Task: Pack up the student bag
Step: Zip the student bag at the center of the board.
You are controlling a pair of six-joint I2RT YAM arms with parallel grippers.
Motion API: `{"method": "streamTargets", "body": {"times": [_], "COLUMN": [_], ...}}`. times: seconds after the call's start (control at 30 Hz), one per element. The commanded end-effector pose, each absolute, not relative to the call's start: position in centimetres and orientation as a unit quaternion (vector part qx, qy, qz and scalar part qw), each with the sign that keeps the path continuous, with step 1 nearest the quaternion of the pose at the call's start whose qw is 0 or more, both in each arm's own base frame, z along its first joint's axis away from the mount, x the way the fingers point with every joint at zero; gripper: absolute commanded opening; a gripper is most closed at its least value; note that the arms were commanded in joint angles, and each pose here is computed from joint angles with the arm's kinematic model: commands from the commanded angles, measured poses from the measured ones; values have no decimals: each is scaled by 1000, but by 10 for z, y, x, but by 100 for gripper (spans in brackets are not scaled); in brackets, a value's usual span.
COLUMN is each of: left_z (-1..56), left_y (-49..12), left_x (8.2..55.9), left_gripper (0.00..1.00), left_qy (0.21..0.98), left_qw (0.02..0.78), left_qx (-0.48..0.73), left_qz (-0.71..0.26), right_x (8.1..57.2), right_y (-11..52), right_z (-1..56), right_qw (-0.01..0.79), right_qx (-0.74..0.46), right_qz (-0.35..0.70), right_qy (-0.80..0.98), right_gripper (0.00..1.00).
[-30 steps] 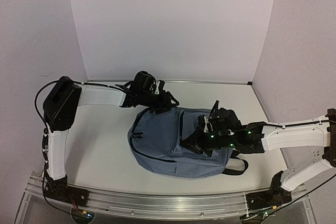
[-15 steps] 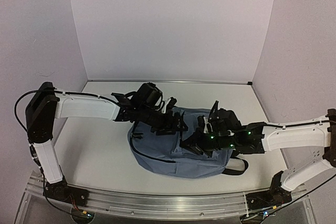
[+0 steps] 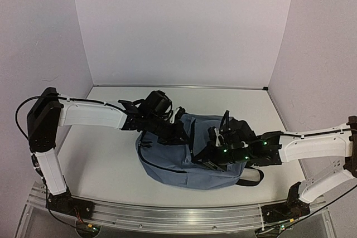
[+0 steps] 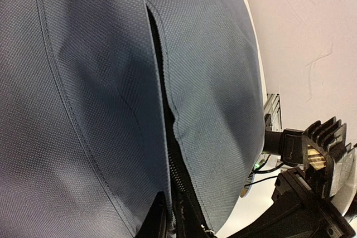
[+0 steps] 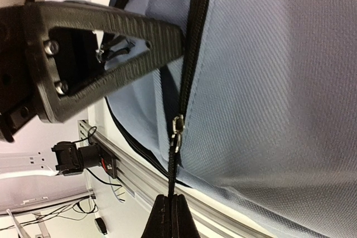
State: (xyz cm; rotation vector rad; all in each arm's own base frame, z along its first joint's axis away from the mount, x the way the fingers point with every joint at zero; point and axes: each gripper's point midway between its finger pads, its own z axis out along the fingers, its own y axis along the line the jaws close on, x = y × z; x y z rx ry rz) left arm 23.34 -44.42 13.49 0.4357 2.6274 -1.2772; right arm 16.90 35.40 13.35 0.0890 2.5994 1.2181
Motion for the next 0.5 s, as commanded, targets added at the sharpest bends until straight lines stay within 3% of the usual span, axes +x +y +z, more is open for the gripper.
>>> {"method": "streamTargets", "body": {"times": [0.0, 0.47], "left_z": [145, 149], "left_y": [-439, -433], "left_x": [242, 252], "left_gripper": [3, 0], "left_qy": [885, 891], "left_qw": [124, 154], "left_qx": [148, 151], "left_qz": [-423, -399], "right_x": [149, 128], "right_y": [359, 357], "right_z": [146, 121], "right_qw": [115, 87], "right_qx": [-12, -43], "right_qz": [423, 378], "right_qy": [898, 921], "right_gripper": [0, 0]}}
